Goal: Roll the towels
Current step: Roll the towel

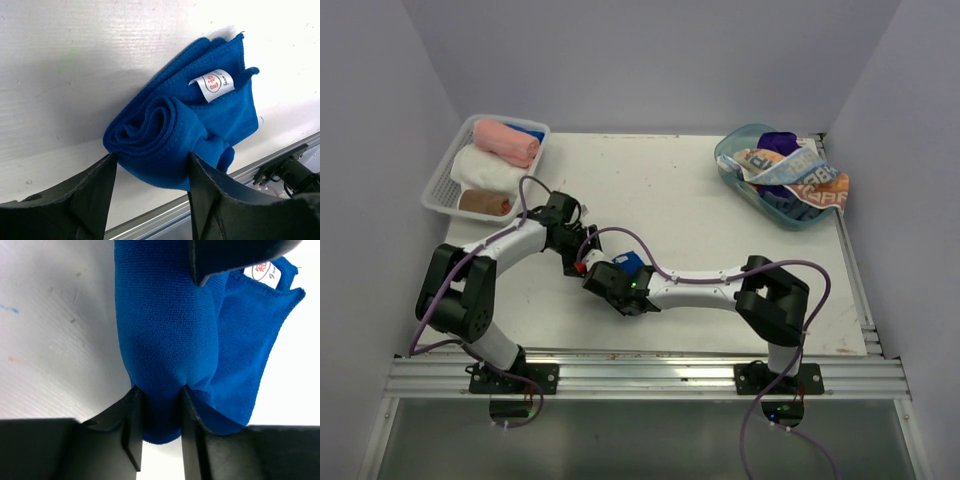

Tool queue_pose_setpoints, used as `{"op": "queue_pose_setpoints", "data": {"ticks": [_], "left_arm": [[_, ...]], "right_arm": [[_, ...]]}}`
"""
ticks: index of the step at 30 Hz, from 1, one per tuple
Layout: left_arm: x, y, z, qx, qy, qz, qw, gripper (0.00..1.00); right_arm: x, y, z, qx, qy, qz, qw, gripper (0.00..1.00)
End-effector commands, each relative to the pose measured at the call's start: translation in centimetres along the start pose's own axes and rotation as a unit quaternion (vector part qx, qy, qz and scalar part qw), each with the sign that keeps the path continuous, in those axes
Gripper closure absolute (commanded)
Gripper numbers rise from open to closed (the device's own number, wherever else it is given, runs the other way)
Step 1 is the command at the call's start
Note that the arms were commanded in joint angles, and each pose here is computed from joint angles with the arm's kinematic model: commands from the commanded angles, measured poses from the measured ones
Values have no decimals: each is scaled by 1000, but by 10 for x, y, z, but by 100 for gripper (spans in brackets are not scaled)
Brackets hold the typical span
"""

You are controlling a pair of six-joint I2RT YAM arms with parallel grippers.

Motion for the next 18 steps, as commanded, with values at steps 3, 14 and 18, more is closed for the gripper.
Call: {"op": "queue_pose_setpoints", "data": {"ticks": [3,14,18], "left_arm": [[-17,23,-11,-2,-32,-28,999,33],[-19,56,-12,15,-37,-67,997,21],[-9,50,-12,43,-36,-61,997,19]], "right_arm": [[7,-13,-9,-28,-51,19,998,84],[-4,3,-21,-212,-183,28,960,100],[-5,4,-21,-253,-209,36,944,100]]}}
Point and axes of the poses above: each gripper's point midway between its finger pads, its own y axis back along the fingers, its own z axis along the line the jaws close on, x = y × z, the point moved 10 cm from there along y, back along the fingers, and after that the axes turned 15 degrees about -y, right-handed, at the moved point
